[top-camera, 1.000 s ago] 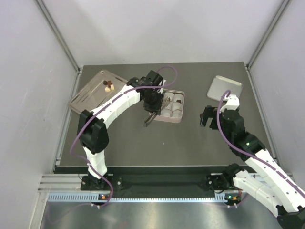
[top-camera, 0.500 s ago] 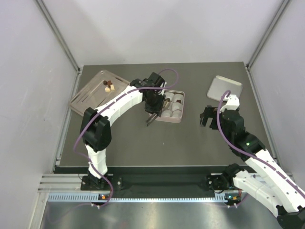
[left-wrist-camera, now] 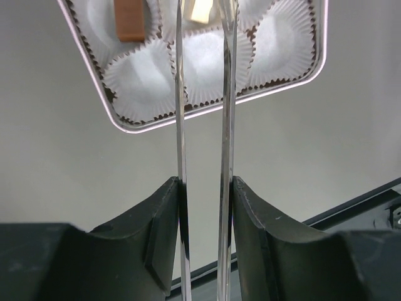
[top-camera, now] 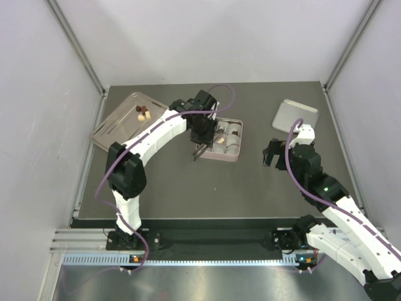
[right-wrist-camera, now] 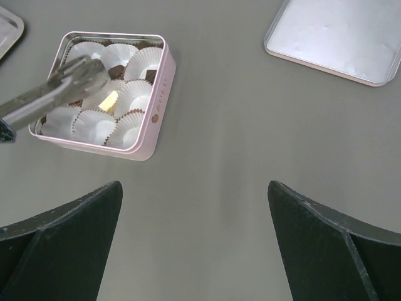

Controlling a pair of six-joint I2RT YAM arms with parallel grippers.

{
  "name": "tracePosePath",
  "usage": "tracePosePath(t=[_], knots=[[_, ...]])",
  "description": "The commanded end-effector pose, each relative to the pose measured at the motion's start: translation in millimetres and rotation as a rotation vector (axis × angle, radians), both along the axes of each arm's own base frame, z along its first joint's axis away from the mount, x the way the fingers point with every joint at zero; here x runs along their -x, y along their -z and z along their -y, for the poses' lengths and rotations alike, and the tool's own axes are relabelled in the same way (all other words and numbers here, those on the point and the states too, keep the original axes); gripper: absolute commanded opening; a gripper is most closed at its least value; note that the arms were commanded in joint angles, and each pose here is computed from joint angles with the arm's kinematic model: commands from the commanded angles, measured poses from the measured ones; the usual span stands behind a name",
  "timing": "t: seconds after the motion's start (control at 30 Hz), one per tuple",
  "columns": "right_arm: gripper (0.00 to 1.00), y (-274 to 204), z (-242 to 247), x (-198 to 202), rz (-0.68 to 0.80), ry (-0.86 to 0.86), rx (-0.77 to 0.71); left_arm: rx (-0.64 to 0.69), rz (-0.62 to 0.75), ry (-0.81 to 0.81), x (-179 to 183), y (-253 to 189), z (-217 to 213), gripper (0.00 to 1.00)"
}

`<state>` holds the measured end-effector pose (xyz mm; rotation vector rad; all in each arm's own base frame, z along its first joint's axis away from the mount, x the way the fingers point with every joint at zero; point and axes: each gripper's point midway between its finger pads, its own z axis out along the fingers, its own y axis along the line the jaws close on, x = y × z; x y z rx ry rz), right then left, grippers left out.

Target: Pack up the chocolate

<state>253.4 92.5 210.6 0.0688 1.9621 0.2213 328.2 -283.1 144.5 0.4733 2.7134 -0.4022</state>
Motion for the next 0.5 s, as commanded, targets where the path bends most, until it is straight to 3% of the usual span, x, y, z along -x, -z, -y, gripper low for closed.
tracePosePath(t=[0.0, 0.23, 0.47], knots=[[1.00, -22.6, -6.7, -2.6, 0.060, -0.013, -0.047, 0.056, 0.131, -0.017, -10.2, -58.4, 1.4, 0.42], [1.00, -20.9, -7.2, -0.8, 0.059, -0.019, -0.053, 0.004, 0.238, -0.115, -35.3, -87.0, -27.6, 0.43], [1.00, -20.0, -9.0, -0.4, 0.058, -0.030, -0.053, 0.001, 0.240, -0.346, -84.0, -81.2, -103.2, 0.43]])
